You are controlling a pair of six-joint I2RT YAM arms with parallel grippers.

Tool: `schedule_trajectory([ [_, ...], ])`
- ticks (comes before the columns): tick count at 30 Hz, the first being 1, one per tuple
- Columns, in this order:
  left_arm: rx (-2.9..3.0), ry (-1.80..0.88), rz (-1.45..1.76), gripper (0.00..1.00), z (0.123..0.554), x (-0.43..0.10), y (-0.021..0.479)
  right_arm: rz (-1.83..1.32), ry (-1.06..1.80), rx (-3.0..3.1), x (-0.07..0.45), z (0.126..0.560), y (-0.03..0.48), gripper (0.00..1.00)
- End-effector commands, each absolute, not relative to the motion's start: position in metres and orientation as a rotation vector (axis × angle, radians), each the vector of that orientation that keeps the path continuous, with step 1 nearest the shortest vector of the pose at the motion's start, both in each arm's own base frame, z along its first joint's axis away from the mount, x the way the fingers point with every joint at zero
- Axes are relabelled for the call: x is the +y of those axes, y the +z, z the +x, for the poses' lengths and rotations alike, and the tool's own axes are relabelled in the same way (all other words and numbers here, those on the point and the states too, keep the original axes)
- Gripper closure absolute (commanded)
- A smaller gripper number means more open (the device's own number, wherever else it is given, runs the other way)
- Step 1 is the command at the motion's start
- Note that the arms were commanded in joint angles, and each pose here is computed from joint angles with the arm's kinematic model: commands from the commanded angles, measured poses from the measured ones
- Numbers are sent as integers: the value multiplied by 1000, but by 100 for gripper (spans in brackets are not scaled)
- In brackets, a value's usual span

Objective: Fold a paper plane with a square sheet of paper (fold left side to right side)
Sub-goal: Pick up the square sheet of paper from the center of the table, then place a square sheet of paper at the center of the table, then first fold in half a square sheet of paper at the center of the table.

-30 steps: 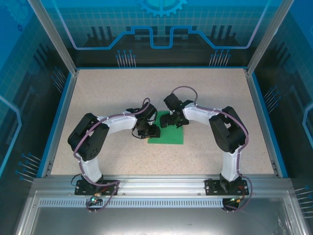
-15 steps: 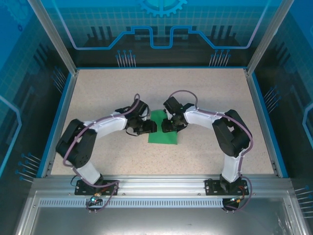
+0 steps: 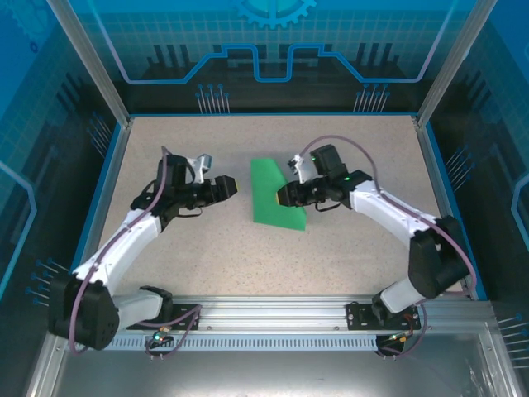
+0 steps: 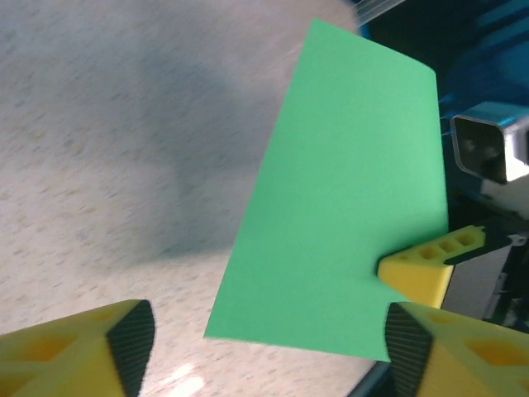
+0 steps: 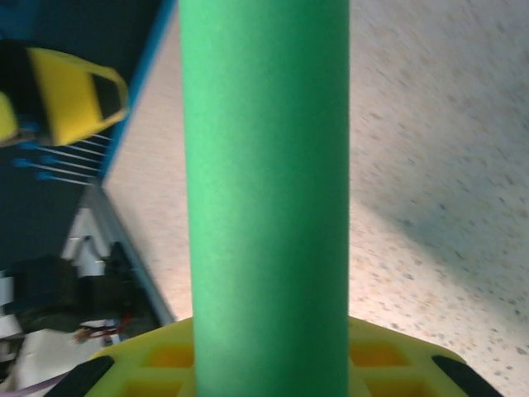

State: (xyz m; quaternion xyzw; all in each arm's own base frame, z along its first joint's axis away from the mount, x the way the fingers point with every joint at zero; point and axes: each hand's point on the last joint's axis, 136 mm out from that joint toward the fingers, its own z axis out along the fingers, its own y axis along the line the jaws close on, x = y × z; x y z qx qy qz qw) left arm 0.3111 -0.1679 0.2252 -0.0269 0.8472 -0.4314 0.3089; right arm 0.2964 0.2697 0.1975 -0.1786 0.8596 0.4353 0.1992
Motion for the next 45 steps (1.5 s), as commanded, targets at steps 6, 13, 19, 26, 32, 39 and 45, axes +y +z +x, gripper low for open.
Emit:
schedule_trajectory([
  [6,1967,-1502,179,16,297,-201,288,-700,1559,2161,271,251,280,71],
  [13,1951,-1591,286,21,293,-225,300,-712,1607,2139,277,249,289,71],
  [19,2029,-1570,254,73,301,-235,284,-649,1506,2231,272,260,272,67],
  [26,2204,-1442,124,98,314,-227,226,-381,1124,2450,220,288,219,38],
  [32,2395,-1319,1,97,319,-217,154,-208,778,2597,176,296,170,18],
  [39,2637,-1230,-67,100,315,-212,68,-125,809,2640,186,295,131,31],
  [45,2742,-1123,-102,100,310,-202,38,1,876,2701,219,301,87,79],
])
